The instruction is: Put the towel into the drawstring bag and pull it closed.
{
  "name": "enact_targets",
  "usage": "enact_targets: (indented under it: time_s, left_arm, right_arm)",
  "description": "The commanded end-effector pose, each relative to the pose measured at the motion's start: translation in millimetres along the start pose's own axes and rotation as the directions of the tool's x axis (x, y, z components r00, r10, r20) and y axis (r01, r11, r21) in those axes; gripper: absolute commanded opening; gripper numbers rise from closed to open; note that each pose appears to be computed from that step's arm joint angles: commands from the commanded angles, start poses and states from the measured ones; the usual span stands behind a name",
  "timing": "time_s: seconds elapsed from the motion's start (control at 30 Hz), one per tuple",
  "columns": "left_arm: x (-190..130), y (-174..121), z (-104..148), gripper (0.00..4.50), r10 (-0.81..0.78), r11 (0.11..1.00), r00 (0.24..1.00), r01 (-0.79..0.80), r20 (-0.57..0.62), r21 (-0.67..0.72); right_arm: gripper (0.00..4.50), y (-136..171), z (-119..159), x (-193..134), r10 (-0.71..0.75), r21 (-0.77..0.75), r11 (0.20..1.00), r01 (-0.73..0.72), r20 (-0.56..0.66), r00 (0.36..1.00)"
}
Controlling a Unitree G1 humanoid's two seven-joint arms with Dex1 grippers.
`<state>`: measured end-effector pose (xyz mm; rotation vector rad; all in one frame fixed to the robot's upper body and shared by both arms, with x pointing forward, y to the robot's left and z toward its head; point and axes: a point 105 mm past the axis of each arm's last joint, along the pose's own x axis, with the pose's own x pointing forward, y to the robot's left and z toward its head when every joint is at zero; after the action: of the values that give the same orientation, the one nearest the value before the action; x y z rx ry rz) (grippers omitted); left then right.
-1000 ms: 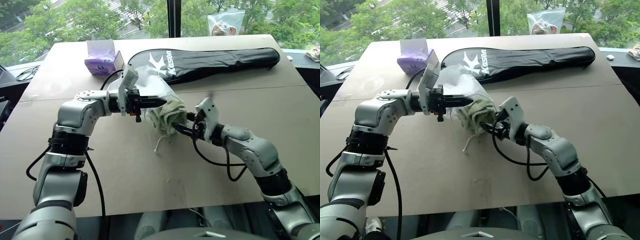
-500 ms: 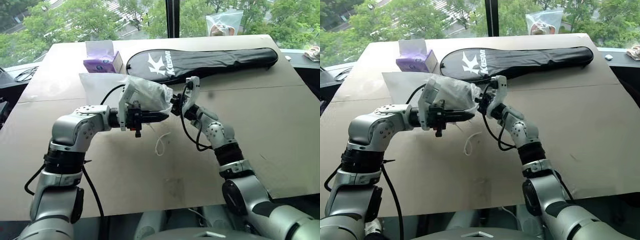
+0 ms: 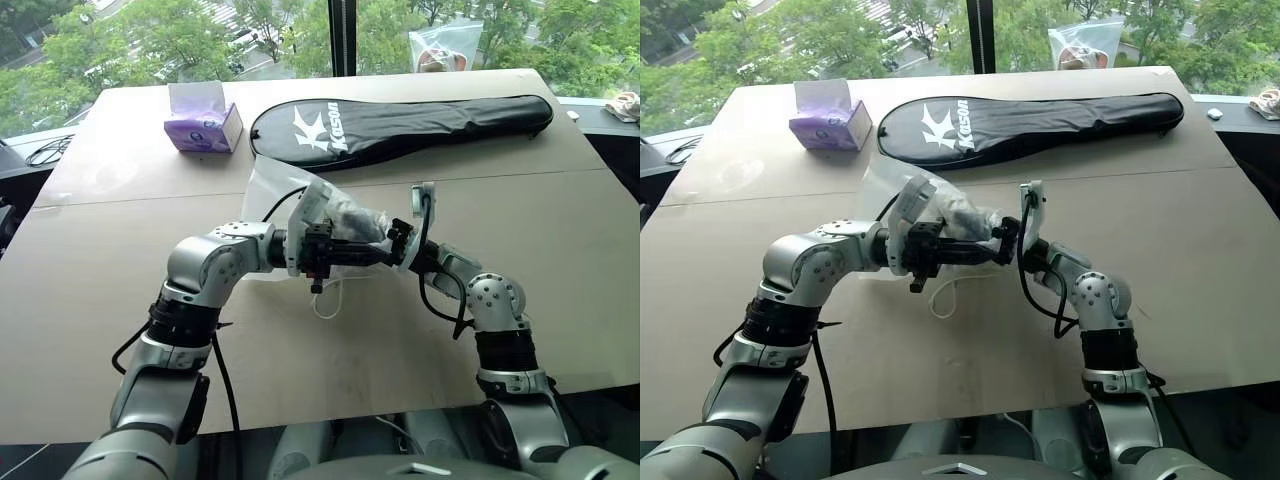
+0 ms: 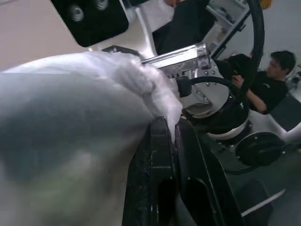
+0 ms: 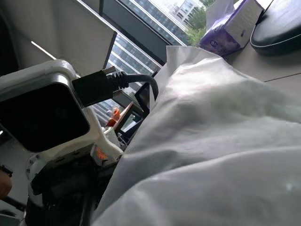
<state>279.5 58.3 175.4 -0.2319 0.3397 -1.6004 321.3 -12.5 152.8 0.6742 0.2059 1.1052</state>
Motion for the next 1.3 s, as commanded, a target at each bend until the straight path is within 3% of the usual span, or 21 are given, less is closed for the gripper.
enact_targets:
  time_s: [0.03,0.1,0.2,0.37,0.53,0.63,0.8,0.93,1.07,1.13,1.2,1.3]
  left_arm:
    - [9.8,-14.4,1.6,0.00,-0.099,0.995,0.995,0.099,-0.009,0.012]
    - [3.3,-2.7,6.2,0.00,-0.050,0.998,0.999,0.049,0.003,0.029]
    - [-10.9,15.3,16.2,0.00,0.038,0.996,0.999,-0.039,0.021,0.078]
    - [-35.0,41.0,31.0,0.00,0.136,0.976,0.991,-0.135,0.007,0.169]
    - [-45.4,51.2,41.1,0.00,0.148,0.954,0.988,-0.135,-0.032,0.267]
    - [-50.0,55.9,44.1,0.00,0.163,0.939,0.984,-0.134,-0.067,0.317]
    - [-56.7,63.9,50.1,0.00,0.204,0.911,0.976,-0.159,-0.080,0.380]
    - [-56.7,64.7,49.6,0.00,0.209,0.903,0.975,-0.160,-0.082,0.399]
    - [-57.3,64.8,46.9,0.00,0.220,0.895,0.972,-0.165,-0.088,0.414]
    - [-60.1,65.4,49.2,0.00,0.236,0.888,0.968,-0.181,-0.081,0.422]
    - [-62.3,66.8,50.8,0.00,0.251,0.883,0.965,-0.199,-0.070,0.425]
    - [-61.4,66.8,51.5,0.00,0.258,0.880,0.965,-0.211,-0.055,0.426]
  right_arm:
    - [0.07,4.4,0.8,3.1,-0.010,-0.080,0.997,0.011,0.008,1.000]
    - [0.07,-1.0,2.7,-2.1,-0.051,-0.155,0.987,0.052,0.008,0.999]
    - [0.87,-1.7,1.4,-23.0,-0.075,-0.214,0.974,0.073,0.000,0.997]
    - [3.19,3.4,-3.2,-61.4,-0.210,-0.406,0.899,0.166,-0.066,0.975]
    - [3.19,13.8,-5.9,-82.9,-0.288,-0.553,0.816,0.168,-0.137,0.948]
    - [3.19,-6.7,-1.8,-85.4,-0.412,-0.632,0.732,0.254,-0.115,0.904]
    - [3.19,-26.2,12.8,-82.6,-0.497,-0.688,0.644,0.334,-0.045,0.867]
    - [3.19,-41.1,19.1,-77.2,-0.520,-0.645,0.656,0.392,-0.010,0.854]
    - [3.19,-26.8,20.6,-69.8,-0.395,-0.529,0.787,0.317,-0.038,0.918]
    - [3.19,-21.8,23.1,-76.2,-0.386,-0.559,0.778,0.286,-0.067,0.920]
    - [3.19,-27.7,19.7,-89.0,-0.439,-0.649,0.713,0.266,-0.117,0.891]
    - [3.19,-12.5,21.4,-89.2,-0.380,-0.657,0.724,0.212,-0.123,0.917]
